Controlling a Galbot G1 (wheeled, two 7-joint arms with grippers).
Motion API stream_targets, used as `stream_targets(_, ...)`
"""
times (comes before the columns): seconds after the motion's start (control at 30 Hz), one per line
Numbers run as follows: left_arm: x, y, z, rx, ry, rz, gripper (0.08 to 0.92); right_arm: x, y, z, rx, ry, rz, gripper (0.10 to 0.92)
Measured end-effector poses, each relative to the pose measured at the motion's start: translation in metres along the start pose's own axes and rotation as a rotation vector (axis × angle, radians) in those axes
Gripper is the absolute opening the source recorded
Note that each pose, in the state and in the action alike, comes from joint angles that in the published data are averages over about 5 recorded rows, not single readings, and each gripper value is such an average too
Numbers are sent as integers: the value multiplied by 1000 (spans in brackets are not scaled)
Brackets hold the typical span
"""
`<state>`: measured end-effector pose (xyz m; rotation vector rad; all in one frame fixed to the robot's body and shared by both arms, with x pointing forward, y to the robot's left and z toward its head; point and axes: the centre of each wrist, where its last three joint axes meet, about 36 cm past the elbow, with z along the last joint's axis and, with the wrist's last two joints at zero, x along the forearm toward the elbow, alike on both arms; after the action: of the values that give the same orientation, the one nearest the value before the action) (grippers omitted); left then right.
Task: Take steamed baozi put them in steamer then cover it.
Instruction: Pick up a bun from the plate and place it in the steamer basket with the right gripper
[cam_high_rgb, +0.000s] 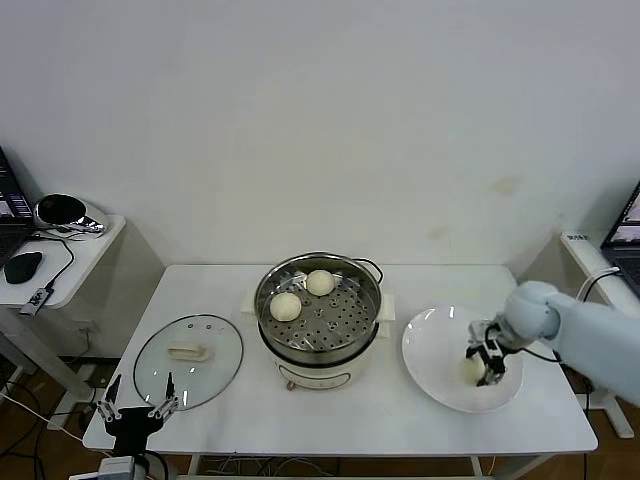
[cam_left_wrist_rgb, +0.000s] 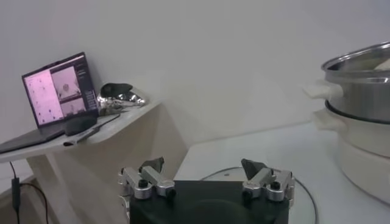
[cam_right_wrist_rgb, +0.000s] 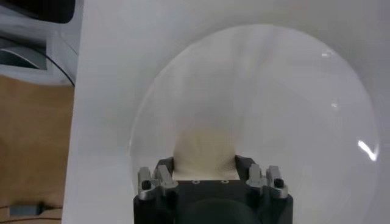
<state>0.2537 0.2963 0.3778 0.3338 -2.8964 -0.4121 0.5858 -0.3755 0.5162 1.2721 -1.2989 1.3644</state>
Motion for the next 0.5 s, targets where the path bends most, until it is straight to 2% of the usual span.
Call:
stream_targets(0.27, -1, 0, -3, 3, -9, 5, 823, 81, -50, -19, 47, -56, 86, 619)
stream_targets(0.5, -1, 2, -5, 5, -14, 0, 823, 150, -88, -84, 197, -126, 173, 627)
